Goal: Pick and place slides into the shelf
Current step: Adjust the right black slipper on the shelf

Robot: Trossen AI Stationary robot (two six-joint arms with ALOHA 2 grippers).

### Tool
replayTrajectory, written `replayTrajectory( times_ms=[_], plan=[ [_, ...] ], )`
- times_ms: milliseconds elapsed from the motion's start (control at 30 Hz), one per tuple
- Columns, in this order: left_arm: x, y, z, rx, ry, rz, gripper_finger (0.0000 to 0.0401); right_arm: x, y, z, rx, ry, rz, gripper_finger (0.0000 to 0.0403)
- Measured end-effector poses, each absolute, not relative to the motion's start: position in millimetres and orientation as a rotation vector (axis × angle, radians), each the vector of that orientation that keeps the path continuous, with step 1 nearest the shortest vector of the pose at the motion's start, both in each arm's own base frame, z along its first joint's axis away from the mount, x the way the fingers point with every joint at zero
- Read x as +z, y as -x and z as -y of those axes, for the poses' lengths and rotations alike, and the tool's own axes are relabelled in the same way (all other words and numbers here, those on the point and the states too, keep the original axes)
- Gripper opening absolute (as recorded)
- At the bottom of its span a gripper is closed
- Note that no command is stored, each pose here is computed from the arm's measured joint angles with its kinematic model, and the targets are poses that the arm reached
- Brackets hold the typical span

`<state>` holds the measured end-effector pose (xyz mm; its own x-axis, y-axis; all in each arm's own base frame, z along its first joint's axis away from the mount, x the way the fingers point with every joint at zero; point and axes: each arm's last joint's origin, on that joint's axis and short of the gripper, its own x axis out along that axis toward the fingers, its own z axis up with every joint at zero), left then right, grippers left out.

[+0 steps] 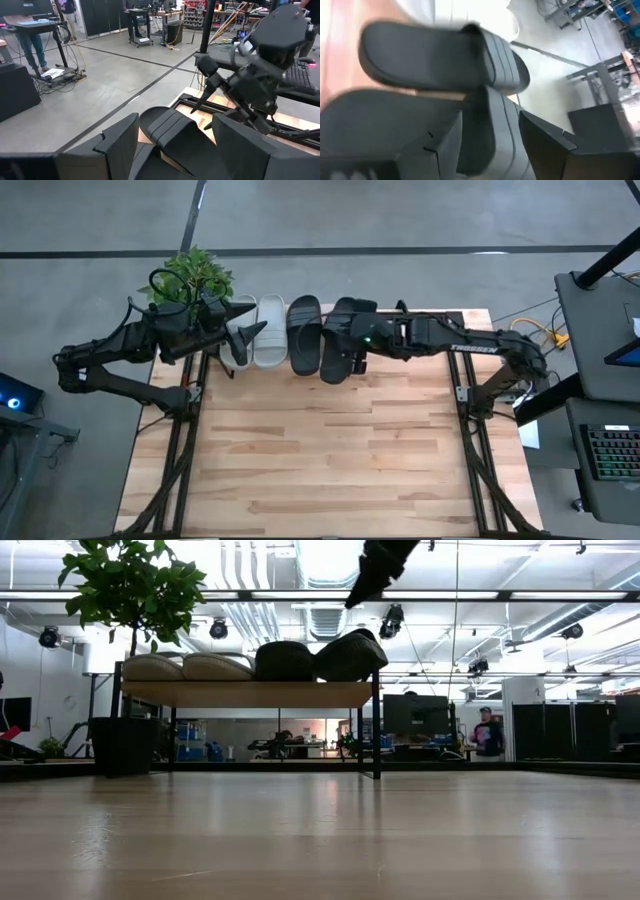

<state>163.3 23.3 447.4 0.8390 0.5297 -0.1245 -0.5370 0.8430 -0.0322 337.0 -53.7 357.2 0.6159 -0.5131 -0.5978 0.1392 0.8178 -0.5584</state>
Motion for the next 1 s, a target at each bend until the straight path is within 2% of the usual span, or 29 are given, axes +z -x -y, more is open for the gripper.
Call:
replayTrajectory(
  times_ms=[233,367,600,1000],
  plan=[
    [447,-163,-23,0.565,0.066,-0.116,0.0238,346,-348,57,-0.431,0.564,-0.967,0.0178],
    [447,-163,-23,0.565,0.066,-0.115,0.0238,346,-352,59,-0.481,0.595,-0.989,0.0173],
    [447,-163,-23,0.564,0.065,-0.116,0.0238,335,-358,61,-0.423,0.680,-1.065,0.0163],
    [447,-163,-23,0.564,0.065,-0.117,0.0238,330,-355,74,-0.477,0.696,-1.108,0.0136]
  ],
)
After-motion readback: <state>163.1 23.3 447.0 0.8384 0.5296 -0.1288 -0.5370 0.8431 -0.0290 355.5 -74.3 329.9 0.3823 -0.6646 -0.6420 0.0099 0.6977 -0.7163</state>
